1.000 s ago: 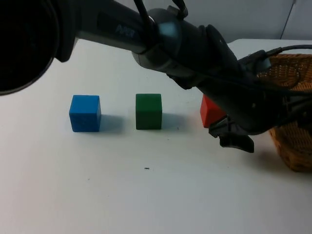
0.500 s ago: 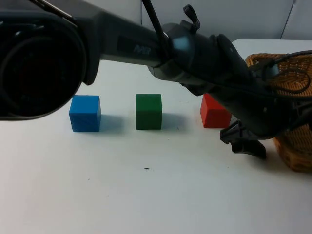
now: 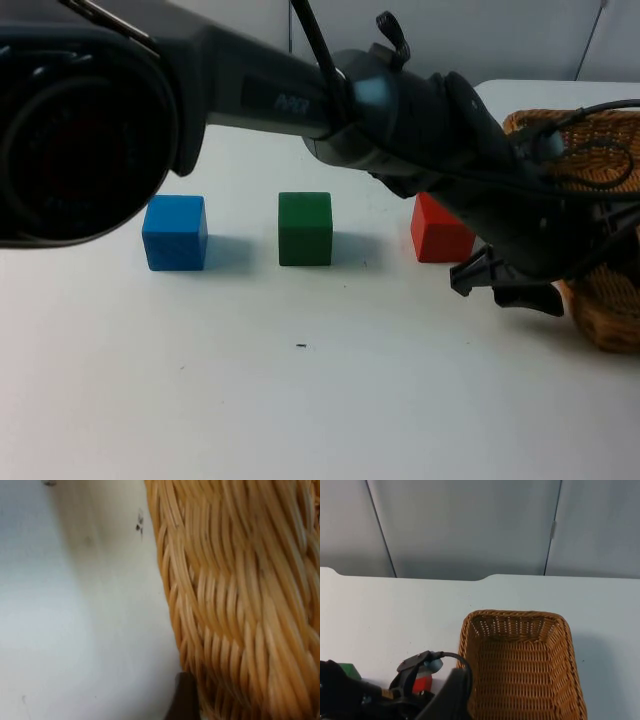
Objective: Pick up the basket with the left hand and place the blue cube into the basket with the right hand.
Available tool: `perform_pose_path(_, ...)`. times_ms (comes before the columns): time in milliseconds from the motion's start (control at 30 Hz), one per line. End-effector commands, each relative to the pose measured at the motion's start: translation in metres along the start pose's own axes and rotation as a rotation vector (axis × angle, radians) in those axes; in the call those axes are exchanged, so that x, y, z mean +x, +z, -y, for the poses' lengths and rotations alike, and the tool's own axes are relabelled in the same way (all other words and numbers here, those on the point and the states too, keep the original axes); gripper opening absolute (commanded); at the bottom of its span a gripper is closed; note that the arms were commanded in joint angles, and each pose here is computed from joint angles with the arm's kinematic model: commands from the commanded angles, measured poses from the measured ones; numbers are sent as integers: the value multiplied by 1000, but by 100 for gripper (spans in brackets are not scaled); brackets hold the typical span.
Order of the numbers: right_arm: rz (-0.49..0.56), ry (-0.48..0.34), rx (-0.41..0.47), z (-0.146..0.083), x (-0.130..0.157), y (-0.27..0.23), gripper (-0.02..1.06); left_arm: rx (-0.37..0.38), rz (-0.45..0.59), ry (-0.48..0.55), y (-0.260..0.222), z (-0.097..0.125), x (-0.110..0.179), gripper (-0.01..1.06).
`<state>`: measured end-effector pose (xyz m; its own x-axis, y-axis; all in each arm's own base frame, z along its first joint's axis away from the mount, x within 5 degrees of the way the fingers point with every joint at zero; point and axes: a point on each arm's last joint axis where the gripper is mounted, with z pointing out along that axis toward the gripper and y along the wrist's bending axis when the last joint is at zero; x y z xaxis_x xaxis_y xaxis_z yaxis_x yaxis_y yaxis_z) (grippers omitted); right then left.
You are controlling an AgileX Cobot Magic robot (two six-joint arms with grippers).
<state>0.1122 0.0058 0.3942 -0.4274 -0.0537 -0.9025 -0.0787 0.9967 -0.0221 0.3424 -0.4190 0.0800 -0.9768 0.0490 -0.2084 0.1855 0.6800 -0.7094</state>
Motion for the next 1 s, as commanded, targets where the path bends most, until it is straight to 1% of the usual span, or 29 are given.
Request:
perform_pose_path(0,17,-1,4,1,-3,-1,104,8,16,-18,1,4,0,66)
perform_pose_path(367,21,-1,5,1,-3,-1,104,7,27,-22,1,4,-1,66)
perform_pose_path(400,21,-1,5,1,-3,-1,104,7,27,-23,1,4,-1,61)
perform_pose_path(533,21,-1,5,1,-3,-1,104,6,40,-12,1,4,-2,34)
perform_pose_path(567,21,-1,5,1,-3,-1,104,6,40,-12,1,4,-2,34)
perform_pose_path(633,21,-1,5,1,-3,-1,104,5,55,-12,1,4,-4,24)
perform_pose_path(733,21,-1,5,1,-3,-1,104,5,78,-15,1,4,-6,11)
perform_pose_path(767,21,-1,5,1,-3,-1,104,5,78,-15,1,4,-6,11)
perform_pose_path(833,21,-1,5,1,-3,-1,104,5,83,-15,1,4,-6,0)
perform_pose_path(967,23,-1,5,1,-3,-1,104,19,78,-41,1,5,-6,0)
